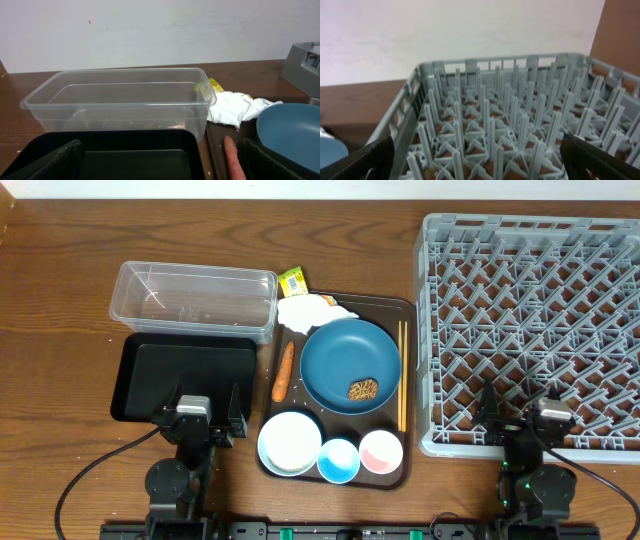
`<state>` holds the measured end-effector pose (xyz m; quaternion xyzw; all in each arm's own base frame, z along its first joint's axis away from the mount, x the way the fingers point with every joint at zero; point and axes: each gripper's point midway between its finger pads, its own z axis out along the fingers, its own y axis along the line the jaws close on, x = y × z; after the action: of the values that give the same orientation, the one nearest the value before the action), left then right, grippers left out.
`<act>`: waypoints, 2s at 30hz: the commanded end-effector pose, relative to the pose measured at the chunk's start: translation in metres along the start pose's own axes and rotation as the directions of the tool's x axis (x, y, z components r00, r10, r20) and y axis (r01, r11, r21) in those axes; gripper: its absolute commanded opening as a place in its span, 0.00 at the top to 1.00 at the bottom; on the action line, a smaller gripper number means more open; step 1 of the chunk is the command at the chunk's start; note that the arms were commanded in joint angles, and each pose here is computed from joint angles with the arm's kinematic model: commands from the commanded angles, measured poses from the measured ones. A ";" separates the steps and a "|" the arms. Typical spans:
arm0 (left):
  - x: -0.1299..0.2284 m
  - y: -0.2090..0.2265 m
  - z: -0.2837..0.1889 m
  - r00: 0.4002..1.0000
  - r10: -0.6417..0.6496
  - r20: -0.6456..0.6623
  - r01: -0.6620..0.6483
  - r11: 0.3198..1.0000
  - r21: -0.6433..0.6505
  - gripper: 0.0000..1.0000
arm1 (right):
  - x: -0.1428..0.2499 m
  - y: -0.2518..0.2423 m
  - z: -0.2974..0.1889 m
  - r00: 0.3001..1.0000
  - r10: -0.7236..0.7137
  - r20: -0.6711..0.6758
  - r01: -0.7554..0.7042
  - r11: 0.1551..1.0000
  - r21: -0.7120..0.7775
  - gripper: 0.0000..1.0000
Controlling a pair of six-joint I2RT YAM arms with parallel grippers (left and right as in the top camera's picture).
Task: Sort waste into correct bins and load items into the dishwasher rack
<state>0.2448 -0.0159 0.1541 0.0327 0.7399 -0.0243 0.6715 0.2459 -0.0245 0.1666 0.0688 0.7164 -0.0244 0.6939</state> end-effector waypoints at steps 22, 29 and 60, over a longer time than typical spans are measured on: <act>-0.160 -0.034 0.016 0.981 -0.173 -0.084 0.187 0.961 0.205 0.02 | -0.104 0.019 -0.003 0.975 0.222 0.023 -0.219 0.972 -0.089 0.01; -0.175 -0.058 0.052 0.927 -0.175 -0.332 0.280 0.911 0.301 0.02 | -0.123 0.036 0.034 0.949 0.174 -0.264 -0.202 0.976 -0.081 0.01; -0.038 -0.165 -0.007 0.521 0.244 -0.818 0.266 0.864 0.428 0.02 | -0.072 0.111 0.094 0.653 0.011 -0.757 -0.363 0.882 -0.300 0.01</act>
<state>0.2295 -0.1699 0.2008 0.1772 0.9346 -0.2368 0.1978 0.3552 0.0660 0.2311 -0.0092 0.9152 0.2279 0.3324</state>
